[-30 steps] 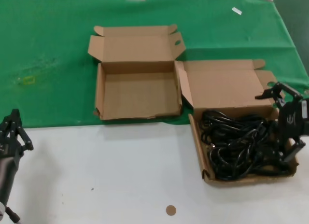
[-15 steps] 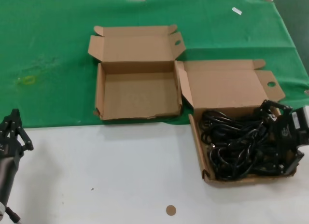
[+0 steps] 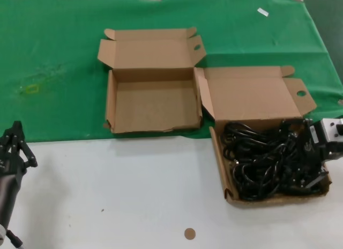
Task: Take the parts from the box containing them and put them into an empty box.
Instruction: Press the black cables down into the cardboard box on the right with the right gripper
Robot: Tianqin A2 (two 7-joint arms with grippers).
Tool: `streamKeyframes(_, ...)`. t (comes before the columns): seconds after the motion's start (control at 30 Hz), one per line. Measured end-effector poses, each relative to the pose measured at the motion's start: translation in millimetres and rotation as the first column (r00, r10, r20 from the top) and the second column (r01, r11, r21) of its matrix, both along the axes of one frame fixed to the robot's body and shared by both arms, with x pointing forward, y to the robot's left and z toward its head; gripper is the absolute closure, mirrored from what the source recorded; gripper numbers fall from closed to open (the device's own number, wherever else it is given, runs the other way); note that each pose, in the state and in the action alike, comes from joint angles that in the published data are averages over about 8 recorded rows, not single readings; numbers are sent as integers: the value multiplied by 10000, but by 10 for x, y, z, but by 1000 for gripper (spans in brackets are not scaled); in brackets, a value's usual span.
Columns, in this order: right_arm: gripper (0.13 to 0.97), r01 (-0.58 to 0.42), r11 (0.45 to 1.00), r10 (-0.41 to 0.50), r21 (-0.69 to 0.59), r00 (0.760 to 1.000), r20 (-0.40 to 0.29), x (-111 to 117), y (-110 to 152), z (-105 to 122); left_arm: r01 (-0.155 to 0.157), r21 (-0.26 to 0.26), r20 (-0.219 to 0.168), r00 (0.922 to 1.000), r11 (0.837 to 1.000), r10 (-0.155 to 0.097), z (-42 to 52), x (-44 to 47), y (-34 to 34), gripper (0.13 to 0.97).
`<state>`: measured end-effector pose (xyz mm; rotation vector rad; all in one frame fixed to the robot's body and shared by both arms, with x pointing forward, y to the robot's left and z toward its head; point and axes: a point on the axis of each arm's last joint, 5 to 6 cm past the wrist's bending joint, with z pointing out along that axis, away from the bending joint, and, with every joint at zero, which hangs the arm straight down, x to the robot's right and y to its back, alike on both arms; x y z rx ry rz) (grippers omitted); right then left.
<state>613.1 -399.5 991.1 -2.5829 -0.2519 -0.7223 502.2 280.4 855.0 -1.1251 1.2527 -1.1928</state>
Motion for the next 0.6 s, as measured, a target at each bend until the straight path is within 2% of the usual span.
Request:
streamKeyframes(0.17,324,-10,9999,9,-109,10000,-63,28,27,-5,0,0,0,10000,10000,0,0,0,0,953)
streamKeyframes(0.6,631,-45,9992,34,-409,9996,-273,-1,99,7,0,0,0,10000,10000,0,0,0,0,953)
